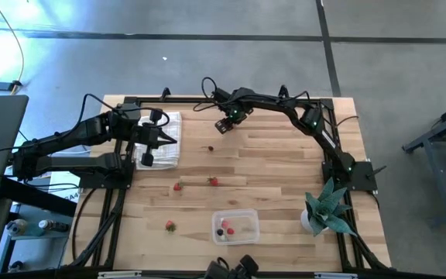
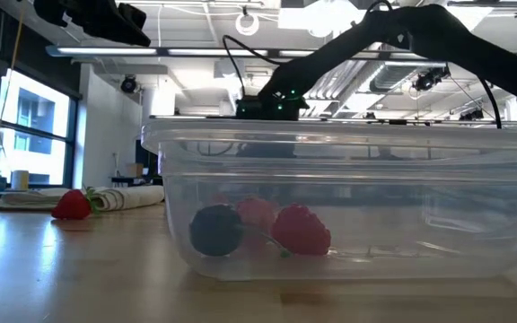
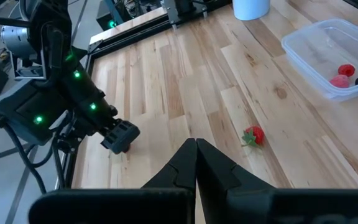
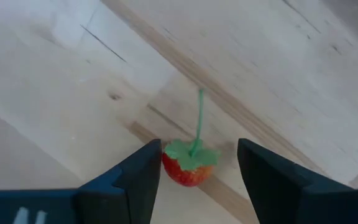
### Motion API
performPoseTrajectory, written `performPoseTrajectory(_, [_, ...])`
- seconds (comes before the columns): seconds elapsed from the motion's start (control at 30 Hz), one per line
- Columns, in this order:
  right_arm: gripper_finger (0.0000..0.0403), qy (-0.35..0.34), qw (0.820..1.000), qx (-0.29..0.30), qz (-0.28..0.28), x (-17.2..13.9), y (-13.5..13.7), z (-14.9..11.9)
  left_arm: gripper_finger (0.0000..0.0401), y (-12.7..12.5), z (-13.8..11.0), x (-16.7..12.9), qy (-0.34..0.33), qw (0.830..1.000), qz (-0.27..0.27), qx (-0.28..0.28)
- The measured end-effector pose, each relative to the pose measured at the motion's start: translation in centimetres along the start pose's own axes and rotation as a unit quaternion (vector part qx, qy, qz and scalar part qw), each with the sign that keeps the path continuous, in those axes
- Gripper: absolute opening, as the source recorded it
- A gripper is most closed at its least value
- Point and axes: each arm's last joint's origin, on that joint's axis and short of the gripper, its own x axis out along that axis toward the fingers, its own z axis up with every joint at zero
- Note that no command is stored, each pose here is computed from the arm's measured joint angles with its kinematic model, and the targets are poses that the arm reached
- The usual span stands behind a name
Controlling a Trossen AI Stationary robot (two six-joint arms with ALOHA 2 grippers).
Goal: Pick and placing Produce into tupperware
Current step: Put the red strawberry into the transparent bin
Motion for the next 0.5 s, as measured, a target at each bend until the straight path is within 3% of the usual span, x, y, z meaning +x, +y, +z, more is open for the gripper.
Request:
performPoseTrajectory(0.23, [0.0200, -0.007, 1.000, -0.001, -0.001, 0.00, 0.06, 0.11, 0.0001, 0.00, 0.00, 0.00, 0.000, 1.000, 0.000, 0.000])
performPoseTrajectory(0.5, [0.0165, 0.014, 1.000, 0.018, 0.010, 0.00, 0.04, -0.21, 0.0001, 0.00, 0.00, 0.00, 0.000, 1.000, 0.000, 0.000])
